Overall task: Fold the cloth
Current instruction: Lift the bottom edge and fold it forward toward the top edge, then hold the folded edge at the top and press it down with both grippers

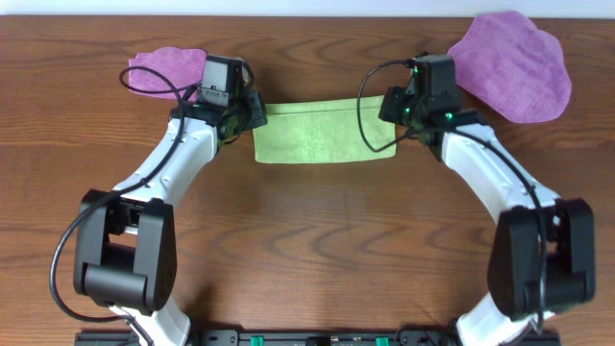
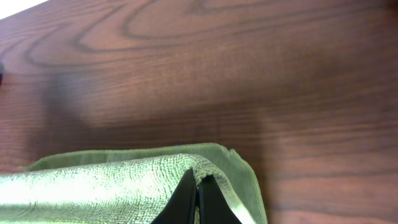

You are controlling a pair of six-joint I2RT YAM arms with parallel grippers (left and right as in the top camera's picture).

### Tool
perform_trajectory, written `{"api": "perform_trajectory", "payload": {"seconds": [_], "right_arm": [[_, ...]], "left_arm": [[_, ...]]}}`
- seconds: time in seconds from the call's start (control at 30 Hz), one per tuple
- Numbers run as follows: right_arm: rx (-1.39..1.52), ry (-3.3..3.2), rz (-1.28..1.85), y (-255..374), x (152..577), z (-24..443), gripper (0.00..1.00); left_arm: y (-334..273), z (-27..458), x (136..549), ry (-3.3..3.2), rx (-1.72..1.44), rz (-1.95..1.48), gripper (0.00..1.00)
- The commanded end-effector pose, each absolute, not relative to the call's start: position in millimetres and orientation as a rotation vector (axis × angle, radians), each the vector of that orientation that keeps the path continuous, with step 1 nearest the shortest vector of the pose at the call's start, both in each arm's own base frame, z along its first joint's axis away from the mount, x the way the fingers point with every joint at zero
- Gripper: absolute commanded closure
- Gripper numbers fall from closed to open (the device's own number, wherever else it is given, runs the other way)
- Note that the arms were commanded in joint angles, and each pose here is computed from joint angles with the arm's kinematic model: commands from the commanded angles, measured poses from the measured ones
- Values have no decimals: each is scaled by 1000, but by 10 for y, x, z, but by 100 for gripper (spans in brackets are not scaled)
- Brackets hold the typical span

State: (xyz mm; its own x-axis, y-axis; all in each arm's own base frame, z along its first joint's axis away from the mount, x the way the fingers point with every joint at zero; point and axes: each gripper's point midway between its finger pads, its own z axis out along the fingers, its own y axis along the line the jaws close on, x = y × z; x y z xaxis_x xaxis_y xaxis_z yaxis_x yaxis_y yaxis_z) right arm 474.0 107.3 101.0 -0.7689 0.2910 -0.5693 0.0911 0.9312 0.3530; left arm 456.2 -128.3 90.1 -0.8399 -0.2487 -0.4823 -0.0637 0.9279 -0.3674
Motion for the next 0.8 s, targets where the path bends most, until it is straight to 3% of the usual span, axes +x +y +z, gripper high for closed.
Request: {"api": "perform_trajectory", "payload": {"seconds": [0.0, 0.77], "right_arm": [[287, 2442, 345, 950, 4844, 976, 99], [319, 2610, 275, 868, 4507, 744, 98]], "left_arm": [[-1169, 978, 4665, 2518, -210, -421, 94], [-1220, 809, 4362, 2660, -148, -452, 94]]}}
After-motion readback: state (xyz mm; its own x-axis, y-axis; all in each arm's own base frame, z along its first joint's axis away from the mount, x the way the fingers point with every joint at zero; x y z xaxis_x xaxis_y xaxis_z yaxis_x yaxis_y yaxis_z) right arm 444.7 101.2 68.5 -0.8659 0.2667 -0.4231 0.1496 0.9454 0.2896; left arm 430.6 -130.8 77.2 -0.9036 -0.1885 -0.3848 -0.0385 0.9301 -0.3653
